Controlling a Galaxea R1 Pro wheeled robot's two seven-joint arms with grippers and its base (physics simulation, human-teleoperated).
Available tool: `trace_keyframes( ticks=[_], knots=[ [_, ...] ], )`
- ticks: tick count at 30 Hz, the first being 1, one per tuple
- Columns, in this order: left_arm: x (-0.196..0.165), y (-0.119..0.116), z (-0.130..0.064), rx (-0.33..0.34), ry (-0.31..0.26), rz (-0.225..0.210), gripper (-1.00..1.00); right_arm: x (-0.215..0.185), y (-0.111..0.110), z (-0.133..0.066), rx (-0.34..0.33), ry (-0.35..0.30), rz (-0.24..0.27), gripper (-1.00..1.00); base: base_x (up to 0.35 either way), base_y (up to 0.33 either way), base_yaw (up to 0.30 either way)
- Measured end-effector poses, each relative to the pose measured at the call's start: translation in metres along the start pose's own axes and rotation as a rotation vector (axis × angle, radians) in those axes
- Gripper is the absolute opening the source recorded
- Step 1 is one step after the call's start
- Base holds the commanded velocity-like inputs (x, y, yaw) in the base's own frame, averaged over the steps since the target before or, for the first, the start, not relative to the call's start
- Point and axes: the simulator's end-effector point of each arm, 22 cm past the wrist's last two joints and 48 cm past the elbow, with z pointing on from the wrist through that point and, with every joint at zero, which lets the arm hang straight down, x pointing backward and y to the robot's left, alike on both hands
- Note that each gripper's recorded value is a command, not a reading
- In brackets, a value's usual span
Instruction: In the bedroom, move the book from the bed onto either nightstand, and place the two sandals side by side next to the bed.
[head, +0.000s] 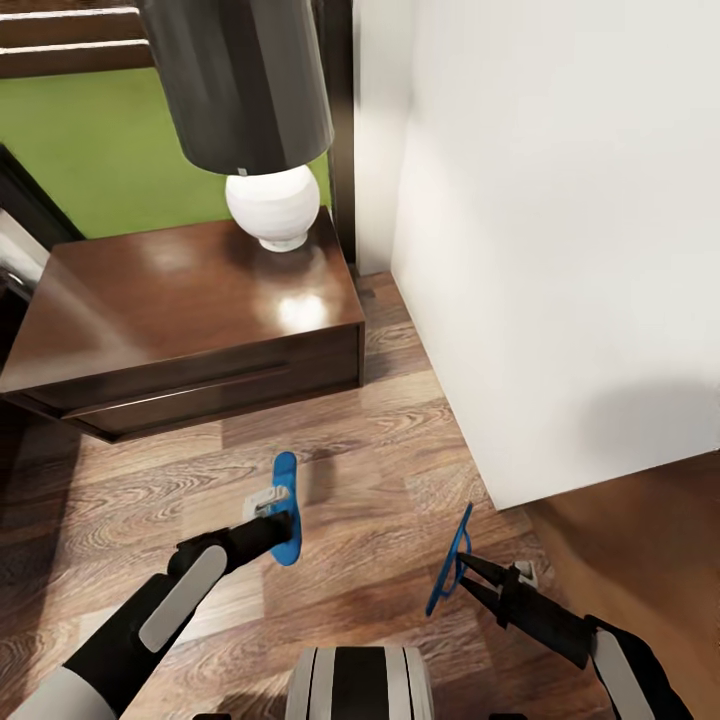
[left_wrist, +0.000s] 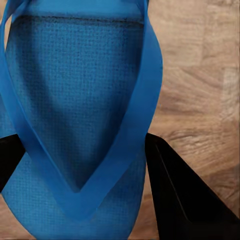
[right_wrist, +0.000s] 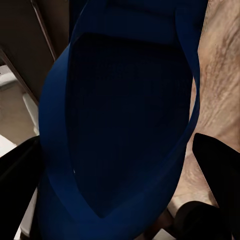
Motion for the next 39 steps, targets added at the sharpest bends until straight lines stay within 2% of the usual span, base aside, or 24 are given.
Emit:
trace_keyframes(
  ticks=[3,6,9,14,17,35,39],
  knots=[
    [0.006,-0.007,-0.004,0.020,0.019,0.028,-1.00,0.000,0.005,0.000,-0.005,0.000,-0.010,-1.00,0.000,0.000,0.000],
    [0.003,0.005,-0.011,0.002,0.021,0.056,-1.00,0.000,0.009,-0.001,-0.006,0.002,-0.020,-1.00,0.000,0.000,0.000],
    [-0.001,0.008,-0.016,-0.001,0.015,0.061,-1.00,-0.003,0.012,-0.005,0.001,0.000,-0.039,-1.00,0.000,0.000,0.000],
    [-0.007,0.002,-0.022,0.006,-0.001,0.067,-1.00,-0.007,-0.013,-0.025,0.147,0.042,-0.140,-1.00,0.000,0.000,0.000],
    [-0.011,-0.002,-0.026,0.010,-0.010,0.070,-1.00,-0.007,-0.015,-0.029,0.178,0.056,-0.171,-1.00,0.000,0.000,0.000],
    [-0.031,-0.031,-0.050,0.045,-0.064,0.097,-1.00,-0.010,0.015,-0.034,0.151,0.043,-0.229,-1.00,0.000,0.000,0.000],
    [-0.029,-0.034,-0.051,0.043,-0.060,0.098,-1.00,-0.010,0.022,-0.035,0.142,0.038,-0.241,-1.00,0.000,0.000,0.000]
  ],
)
